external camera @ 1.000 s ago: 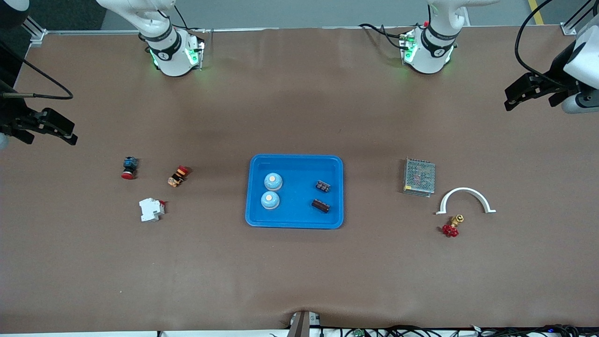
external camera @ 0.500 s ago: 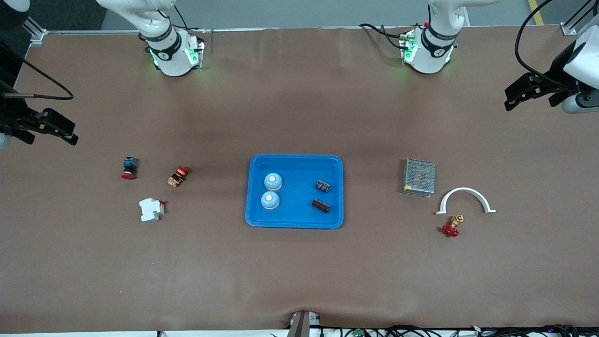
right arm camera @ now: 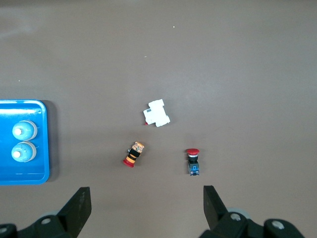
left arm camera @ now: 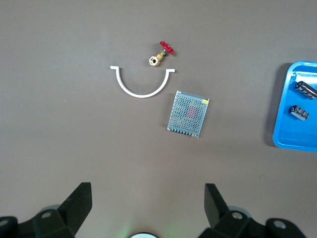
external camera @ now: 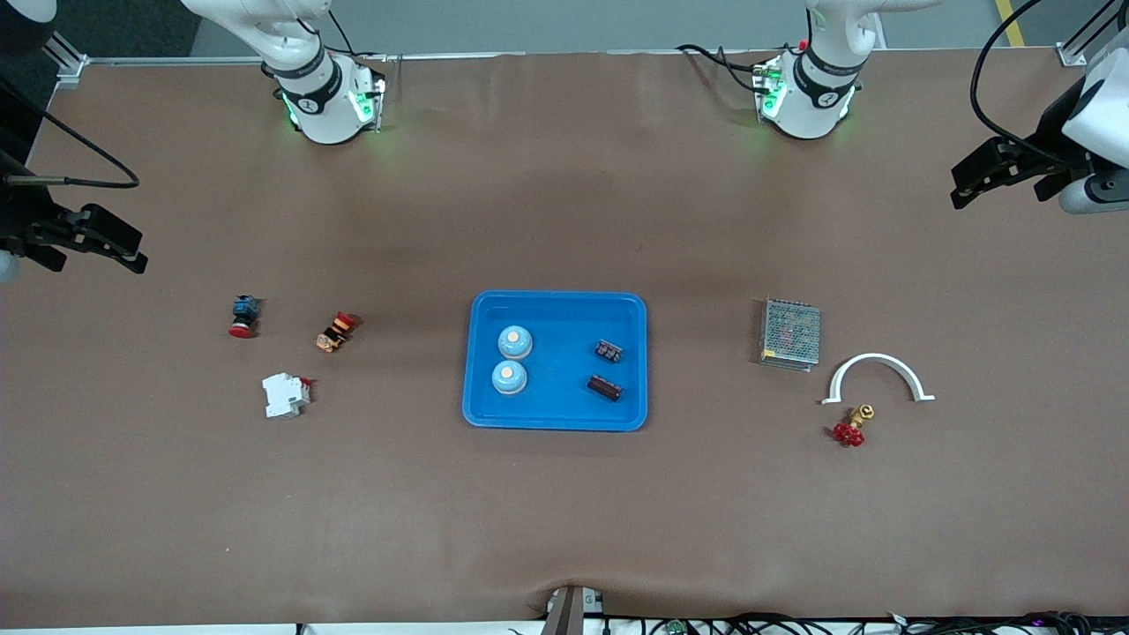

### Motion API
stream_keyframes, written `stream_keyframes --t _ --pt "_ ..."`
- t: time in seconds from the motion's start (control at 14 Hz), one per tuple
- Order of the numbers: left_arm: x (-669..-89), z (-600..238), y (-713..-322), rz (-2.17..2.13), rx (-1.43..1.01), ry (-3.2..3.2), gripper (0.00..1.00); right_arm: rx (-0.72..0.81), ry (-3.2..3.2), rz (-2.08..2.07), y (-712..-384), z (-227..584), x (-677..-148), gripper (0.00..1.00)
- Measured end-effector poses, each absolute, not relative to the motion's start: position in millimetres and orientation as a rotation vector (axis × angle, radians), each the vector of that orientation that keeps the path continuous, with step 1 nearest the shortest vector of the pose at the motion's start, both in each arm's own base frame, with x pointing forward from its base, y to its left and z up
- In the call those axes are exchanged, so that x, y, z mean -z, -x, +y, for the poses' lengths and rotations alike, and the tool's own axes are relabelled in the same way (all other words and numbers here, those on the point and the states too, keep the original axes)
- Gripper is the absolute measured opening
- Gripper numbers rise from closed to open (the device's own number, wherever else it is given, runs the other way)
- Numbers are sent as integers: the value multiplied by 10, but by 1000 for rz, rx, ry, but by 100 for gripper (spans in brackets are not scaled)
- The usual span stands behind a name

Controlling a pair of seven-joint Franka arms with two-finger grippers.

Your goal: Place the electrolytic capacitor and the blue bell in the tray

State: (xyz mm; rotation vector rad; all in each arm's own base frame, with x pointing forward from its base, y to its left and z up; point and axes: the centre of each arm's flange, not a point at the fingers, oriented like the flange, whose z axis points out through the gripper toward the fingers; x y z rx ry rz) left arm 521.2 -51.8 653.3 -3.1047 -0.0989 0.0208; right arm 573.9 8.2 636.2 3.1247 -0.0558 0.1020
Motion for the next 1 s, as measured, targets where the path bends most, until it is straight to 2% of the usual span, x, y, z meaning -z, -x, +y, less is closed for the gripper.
stream_keyframes --t 0.43,1.0 --pt "-6606 -469 -5217 -84 4 3108 100 34 -3124 -47 -5653 116 -6267 100" --pt "-6613 -463 -5218 -34 6 3109 100 44 -3157 -50 -5648 153 -6257 100"
